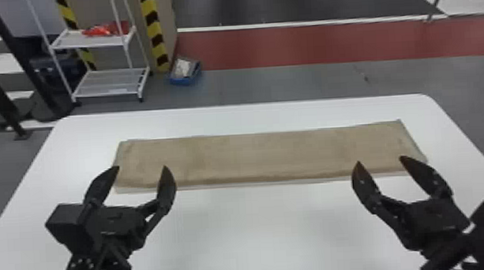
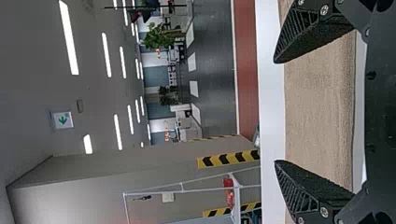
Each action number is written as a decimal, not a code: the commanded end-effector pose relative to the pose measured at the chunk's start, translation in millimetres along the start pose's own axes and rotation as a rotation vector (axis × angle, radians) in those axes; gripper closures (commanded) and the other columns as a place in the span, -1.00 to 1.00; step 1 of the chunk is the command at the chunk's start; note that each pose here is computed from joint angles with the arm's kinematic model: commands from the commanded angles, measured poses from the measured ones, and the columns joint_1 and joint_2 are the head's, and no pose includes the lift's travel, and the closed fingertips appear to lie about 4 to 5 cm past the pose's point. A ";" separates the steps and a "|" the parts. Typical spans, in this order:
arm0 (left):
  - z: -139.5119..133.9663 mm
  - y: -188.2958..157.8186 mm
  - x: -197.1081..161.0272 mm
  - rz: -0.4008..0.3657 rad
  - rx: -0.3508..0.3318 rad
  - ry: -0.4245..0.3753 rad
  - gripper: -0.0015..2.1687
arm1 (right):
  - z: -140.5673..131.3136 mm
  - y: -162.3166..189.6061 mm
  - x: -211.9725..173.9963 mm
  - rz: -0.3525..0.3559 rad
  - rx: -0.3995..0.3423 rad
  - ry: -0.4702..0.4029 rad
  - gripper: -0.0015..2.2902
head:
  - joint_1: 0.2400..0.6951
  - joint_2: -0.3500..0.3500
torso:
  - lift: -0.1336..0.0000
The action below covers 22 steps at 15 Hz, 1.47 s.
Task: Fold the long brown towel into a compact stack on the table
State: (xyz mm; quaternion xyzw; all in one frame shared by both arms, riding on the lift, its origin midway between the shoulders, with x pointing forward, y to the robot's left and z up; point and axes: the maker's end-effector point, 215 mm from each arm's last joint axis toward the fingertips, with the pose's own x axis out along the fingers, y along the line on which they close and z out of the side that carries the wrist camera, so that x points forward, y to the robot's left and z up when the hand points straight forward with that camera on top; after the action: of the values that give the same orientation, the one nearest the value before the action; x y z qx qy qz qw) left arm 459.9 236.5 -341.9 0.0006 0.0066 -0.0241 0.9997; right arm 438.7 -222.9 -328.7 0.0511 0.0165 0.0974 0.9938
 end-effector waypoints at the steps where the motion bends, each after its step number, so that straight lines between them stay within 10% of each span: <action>1: 1.2 -0.7 0.1 0.000 0.001 -0.002 -0.94 | -0.9 -0.2 -0.1 0.000 0.002 0.003 -0.89 | 1.00 0.05 | -0.82; 17: -22.9 13.1 52.0 0.010 -0.005 0.079 -0.94 | -11.0 2.7 7.0 0.013 0.002 0.030 -0.89 | 1.00 0.05 | -0.82; 22: -63.2 105.8 83.9 0.126 -0.021 0.252 -0.94 | -15.9 14.3 15.9 0.064 0.009 0.035 -0.89 | 1.00 0.19 | -0.82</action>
State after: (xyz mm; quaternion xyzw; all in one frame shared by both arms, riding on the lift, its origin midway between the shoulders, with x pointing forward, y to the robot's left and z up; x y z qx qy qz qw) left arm 547.0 305.5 -399.6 -0.0040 0.1174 0.0143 0.9930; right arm 449.2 -208.8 -343.5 0.0505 0.0328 0.1214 0.9908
